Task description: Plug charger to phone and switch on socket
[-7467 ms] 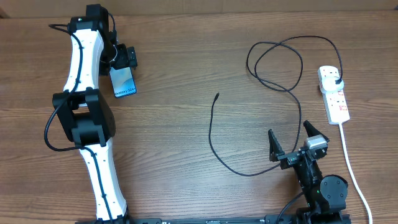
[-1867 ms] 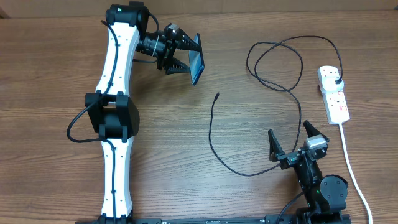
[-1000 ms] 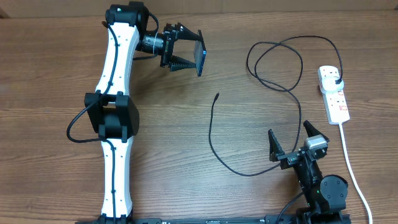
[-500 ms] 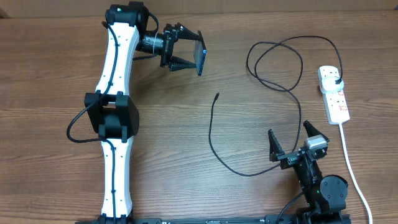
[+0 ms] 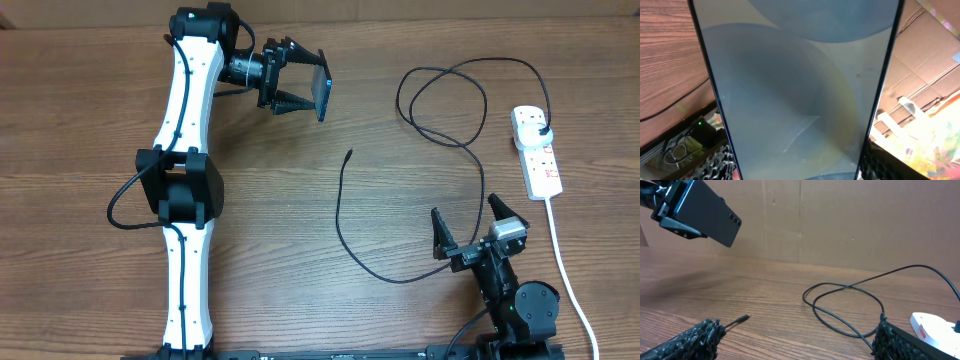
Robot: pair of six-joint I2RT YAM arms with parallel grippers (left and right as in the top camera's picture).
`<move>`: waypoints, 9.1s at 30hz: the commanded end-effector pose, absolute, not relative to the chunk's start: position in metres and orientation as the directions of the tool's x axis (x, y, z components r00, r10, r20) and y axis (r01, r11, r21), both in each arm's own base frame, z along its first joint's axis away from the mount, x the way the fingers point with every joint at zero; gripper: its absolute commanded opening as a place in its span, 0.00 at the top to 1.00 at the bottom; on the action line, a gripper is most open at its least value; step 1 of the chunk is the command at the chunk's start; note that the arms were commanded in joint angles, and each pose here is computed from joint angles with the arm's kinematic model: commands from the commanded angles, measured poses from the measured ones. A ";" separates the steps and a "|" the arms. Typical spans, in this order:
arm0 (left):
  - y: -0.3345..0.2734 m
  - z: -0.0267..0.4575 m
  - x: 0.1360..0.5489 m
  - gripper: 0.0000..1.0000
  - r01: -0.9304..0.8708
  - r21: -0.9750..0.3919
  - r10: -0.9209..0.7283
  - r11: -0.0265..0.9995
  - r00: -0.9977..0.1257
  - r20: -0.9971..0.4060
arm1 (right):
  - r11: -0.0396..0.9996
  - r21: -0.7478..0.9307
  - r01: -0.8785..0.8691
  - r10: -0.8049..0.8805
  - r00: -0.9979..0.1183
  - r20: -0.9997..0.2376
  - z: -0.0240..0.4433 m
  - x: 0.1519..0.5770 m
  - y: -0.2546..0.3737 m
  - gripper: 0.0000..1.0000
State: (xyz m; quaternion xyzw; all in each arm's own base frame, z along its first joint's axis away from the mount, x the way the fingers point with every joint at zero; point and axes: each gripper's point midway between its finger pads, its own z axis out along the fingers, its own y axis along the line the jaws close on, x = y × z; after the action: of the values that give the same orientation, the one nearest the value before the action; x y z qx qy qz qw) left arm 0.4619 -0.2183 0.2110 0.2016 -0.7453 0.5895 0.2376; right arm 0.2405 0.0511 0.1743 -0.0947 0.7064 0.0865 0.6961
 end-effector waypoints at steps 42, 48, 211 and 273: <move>-0.242 0.230 0.453 0.96 -0.556 -0.814 0.070 0.171 -0.817 0.573 | 0.951 0.185 -0.247 0.177 -0.055 -0.983 0.173 0.241 0.051 0.00; -0.241 0.227 0.453 0.96 -0.554 -0.811 0.059 0.188 -0.818 0.572 | 0.926 0.282 -0.252 0.268 -0.092 -0.959 0.176 0.239 0.054 0.00; -0.180 0.134 0.479 0.43 -0.187 -0.731 -0.082 0.656 -0.981 0.177 | 0.583 0.813 0.006 0.532 -0.759 -0.376 0.156 0.394 0.172 0.96; -0.213 0.263 0.382 0.21 -0.254 -0.955 -0.402 0.155 -0.899 0.174 | -0.040 0.988 0.146 0.860 -0.499 0.109 0.280 0.386 0.203 0.96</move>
State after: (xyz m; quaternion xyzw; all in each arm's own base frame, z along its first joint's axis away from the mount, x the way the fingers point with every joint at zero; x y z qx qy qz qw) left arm 0.3914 -0.2072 0.2493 0.2432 -0.7606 0.5985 -0.0634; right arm 0.3931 0.1891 0.2480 0.4350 0.6376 0.5587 0.3036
